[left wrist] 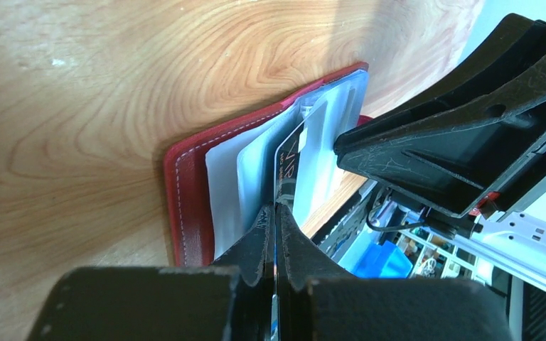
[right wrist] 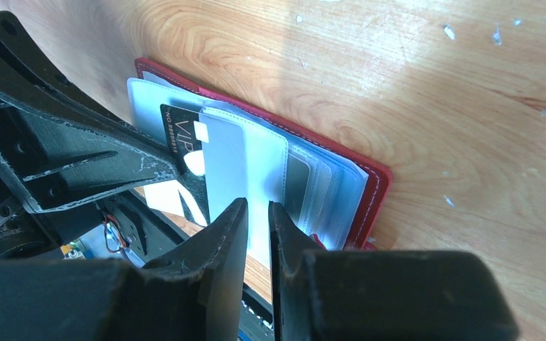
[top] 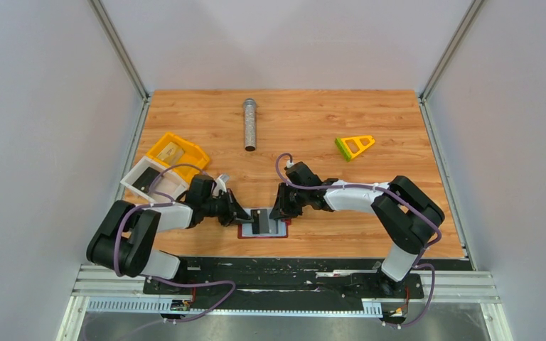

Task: Take the credit cards out of the card holder
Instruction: Remove the credit card from the card holder.

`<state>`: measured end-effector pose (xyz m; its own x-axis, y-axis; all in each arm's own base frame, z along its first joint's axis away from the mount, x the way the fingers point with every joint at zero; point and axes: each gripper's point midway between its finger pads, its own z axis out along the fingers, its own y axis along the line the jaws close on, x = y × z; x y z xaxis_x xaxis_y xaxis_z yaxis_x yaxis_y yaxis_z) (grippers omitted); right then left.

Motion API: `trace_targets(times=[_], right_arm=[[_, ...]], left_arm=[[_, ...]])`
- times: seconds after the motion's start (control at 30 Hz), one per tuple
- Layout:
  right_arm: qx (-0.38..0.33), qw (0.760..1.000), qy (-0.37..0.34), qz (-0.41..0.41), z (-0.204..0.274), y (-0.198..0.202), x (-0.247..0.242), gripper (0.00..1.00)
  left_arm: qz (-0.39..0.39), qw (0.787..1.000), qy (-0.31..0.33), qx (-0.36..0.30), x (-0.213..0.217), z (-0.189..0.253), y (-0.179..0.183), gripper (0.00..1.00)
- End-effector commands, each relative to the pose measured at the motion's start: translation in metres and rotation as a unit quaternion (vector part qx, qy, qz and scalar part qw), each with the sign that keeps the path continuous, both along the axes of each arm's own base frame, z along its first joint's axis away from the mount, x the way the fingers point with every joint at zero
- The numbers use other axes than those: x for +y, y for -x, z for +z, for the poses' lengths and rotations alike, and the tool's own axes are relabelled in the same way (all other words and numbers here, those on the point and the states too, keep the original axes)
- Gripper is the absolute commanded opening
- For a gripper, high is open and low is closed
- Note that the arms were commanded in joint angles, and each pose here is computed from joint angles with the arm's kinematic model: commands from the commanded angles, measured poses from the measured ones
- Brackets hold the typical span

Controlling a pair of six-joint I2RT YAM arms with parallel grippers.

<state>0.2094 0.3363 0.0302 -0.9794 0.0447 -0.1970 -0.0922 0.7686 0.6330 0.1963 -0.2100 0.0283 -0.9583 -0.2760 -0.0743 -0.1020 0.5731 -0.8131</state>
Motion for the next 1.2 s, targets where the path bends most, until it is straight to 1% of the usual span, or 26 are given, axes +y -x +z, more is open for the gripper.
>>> trace_targets(times=[0.0,0.23,0.37,0.47,0.57,0.8,1.03,1.17], right_arm=[[-0.006,0.999,0.052,-0.008,-0.019,-0.001,-0.022,0.2],[-0.034,0.999,0.029,0.015,0.003,-0.007,-0.012,0.21],[-0.073,0.996,-0.003,0.048,0.025,-0.012,-0.001,0.22],[-0.098,0.992,-0.036,0.072,0.043,-0.012,0.008,0.24],[-0.114,0.986,-0.071,0.099,0.059,-0.01,0.018,0.27],[-0.115,0.978,-0.126,0.124,0.073,-0.003,0.032,0.37],[-0.103,0.976,-0.14,0.135,0.071,0.001,0.037,0.45],[-0.1,0.972,-0.152,0.148,0.071,0.005,0.042,0.47]], left_arm=[[0.002,1.0,-0.018,-0.019,0.008,0.006,-0.004,0.0],[0.008,0.999,-0.025,-0.034,0.013,0.019,-0.005,0.0],[0.013,0.999,-0.018,-0.043,0.013,0.029,-0.005,0.0],[0.016,0.998,-0.017,-0.053,0.013,0.035,-0.006,0.0],[0.016,0.999,-0.016,-0.049,0.014,0.037,-0.003,0.0],[0.018,0.998,-0.003,-0.054,0.012,0.046,-0.002,0.0],[0.022,0.998,-0.007,-0.054,0.014,0.046,0.0,0.0],[0.025,0.998,-0.007,-0.055,0.014,0.048,0.0,0.0]])
